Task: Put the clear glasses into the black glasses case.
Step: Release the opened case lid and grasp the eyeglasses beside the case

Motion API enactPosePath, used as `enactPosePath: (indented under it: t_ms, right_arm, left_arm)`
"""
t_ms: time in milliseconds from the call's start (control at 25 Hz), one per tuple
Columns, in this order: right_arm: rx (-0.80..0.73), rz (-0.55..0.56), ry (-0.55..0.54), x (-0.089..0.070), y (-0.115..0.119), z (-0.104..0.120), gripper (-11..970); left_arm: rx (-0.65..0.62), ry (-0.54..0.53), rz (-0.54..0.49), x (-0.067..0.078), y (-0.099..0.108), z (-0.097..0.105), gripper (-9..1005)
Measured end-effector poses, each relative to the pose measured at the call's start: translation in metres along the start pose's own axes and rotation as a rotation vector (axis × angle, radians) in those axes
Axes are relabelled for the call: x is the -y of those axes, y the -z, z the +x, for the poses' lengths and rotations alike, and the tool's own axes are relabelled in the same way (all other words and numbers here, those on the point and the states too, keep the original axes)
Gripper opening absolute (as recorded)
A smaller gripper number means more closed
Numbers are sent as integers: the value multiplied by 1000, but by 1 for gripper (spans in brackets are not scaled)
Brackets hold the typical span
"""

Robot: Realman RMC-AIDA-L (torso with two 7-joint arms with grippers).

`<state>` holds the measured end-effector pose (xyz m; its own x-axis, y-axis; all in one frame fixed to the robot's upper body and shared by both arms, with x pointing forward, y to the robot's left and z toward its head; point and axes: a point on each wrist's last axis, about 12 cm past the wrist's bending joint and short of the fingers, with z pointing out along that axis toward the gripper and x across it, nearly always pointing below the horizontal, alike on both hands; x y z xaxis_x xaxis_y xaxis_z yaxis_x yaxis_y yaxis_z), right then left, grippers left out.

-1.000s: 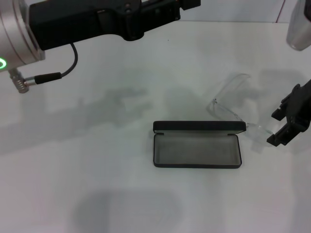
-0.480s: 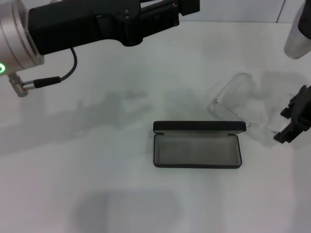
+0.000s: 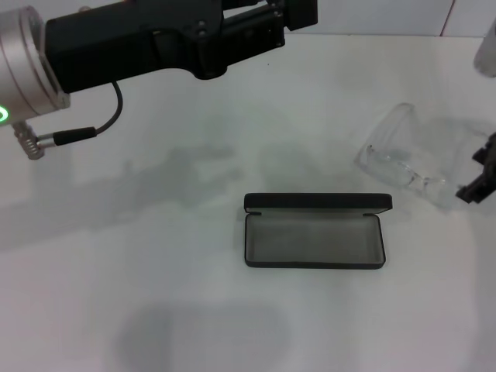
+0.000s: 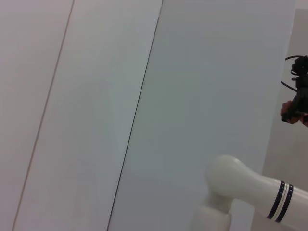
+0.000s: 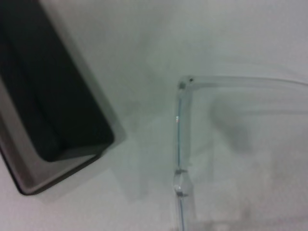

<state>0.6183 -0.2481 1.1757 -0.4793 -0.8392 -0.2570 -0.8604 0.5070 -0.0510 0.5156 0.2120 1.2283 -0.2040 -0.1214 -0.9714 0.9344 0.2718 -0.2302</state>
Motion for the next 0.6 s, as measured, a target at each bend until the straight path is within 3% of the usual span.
enactPosePath:
  t_ms: [160, 600]
  right_arm:
    - [70, -18, -22, 0, 9, -1, 751]
    - [135, -69, -7, -5, -4, -24, 751]
  left_arm:
    - [0, 0, 0, 0, 0, 0, 436]
    - [-1, -2, 11, 1, 1, 0, 435]
